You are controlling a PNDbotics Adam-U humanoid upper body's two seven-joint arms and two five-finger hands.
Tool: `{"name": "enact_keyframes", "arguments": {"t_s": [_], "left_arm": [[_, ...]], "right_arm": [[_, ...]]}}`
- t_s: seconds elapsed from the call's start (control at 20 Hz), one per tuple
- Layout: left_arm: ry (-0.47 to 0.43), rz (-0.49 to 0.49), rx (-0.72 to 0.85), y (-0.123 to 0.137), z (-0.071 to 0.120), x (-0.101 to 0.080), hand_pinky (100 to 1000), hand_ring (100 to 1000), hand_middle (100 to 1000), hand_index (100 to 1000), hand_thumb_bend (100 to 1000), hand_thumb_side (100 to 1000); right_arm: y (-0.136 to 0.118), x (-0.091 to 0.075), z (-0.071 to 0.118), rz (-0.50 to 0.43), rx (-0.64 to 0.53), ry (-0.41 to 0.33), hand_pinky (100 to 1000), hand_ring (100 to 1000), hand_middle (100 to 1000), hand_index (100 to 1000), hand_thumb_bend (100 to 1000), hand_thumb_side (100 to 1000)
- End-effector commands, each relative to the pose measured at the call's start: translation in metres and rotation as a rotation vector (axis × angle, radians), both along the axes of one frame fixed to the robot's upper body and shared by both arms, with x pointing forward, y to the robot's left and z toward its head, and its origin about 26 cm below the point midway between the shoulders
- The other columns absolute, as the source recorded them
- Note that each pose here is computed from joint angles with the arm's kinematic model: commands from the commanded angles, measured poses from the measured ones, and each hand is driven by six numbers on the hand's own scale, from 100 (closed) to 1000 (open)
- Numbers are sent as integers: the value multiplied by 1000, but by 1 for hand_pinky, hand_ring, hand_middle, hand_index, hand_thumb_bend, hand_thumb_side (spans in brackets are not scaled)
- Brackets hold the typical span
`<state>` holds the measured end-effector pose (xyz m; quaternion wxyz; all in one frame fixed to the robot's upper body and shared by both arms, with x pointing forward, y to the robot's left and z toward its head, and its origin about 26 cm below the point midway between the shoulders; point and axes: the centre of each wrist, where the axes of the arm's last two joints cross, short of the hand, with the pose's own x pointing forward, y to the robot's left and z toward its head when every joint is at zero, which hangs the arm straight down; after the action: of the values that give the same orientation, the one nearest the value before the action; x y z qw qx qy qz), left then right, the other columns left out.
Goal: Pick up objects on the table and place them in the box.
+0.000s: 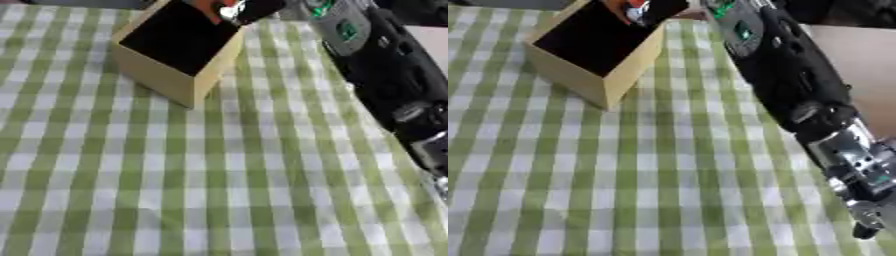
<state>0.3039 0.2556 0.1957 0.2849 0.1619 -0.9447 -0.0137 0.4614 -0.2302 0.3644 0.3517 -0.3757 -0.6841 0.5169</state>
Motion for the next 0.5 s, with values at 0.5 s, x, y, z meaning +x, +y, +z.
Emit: {"name": "enact_keyframes", "arguments": {"t_s": [0.5], "left_arm": [[-45,-25,19,-3,13,-1,727,588,615,702,430,735]], "right_arm": [[3,18,-6,-44,-25,-40,769,630,470,696,100,472]]}}
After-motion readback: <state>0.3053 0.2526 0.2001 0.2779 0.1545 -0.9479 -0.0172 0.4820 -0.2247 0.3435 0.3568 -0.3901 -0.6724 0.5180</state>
